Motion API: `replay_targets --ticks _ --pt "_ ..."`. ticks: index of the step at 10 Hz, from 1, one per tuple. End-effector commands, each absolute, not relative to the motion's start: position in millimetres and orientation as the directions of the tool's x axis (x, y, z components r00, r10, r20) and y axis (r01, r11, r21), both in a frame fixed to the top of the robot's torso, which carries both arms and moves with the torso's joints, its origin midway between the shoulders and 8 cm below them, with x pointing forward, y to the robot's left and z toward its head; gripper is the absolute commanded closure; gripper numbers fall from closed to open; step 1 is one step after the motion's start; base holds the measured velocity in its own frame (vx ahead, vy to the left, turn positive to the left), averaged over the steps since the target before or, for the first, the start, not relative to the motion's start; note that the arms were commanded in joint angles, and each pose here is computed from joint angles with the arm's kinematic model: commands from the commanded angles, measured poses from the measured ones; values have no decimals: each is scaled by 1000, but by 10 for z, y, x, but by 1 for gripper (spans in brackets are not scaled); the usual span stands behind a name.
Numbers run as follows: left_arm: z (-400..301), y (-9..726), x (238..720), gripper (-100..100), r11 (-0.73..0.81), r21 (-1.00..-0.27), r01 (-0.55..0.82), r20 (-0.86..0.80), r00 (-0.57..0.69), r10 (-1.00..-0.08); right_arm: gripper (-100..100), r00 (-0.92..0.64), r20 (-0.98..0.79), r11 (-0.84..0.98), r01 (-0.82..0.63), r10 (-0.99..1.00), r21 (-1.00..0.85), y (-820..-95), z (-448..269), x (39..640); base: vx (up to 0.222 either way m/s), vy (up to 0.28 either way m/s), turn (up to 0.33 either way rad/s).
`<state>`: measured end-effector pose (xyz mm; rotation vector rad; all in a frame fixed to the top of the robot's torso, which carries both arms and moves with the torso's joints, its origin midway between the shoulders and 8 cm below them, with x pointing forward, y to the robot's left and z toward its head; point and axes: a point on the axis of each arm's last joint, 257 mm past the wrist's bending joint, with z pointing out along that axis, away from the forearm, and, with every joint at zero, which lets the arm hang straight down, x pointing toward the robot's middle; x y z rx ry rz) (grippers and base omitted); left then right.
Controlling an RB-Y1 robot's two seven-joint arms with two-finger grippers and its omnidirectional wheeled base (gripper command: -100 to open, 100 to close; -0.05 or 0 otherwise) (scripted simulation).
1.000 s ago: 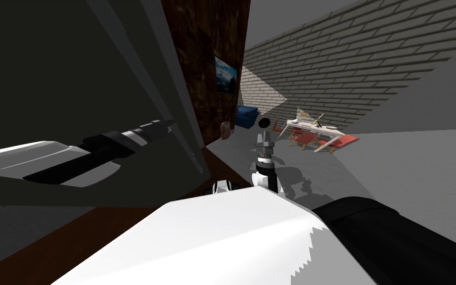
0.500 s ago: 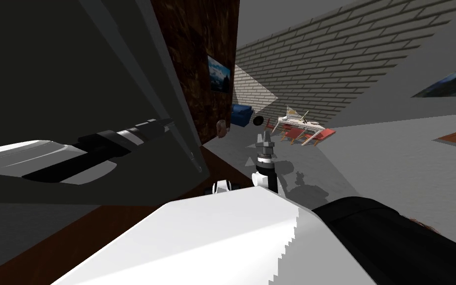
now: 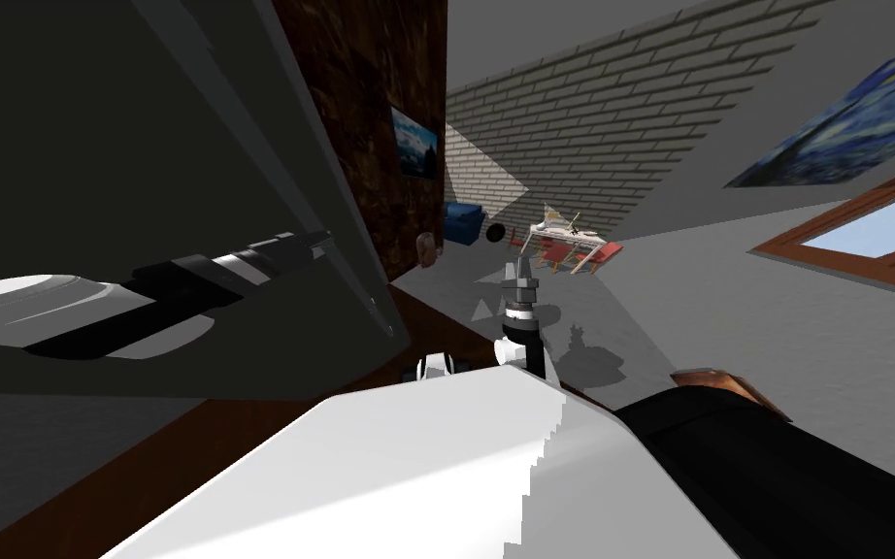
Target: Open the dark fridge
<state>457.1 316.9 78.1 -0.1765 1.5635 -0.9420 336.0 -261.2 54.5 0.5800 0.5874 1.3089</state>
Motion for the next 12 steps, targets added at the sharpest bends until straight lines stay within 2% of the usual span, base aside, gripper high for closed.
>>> replay_targets --ticks 1,12 --pt "835 3299 4584 100 644 -650 403 -756 -253 -604 0 161 -70 164 -707 985 688 -2612 544 3360 -239 -7 -205" --pt "717 3775 4544 100 643 -655 397 -755 -308 -579 0 161 -70 164 -706 984 689 -2613 543 3360 -187 5 -148"
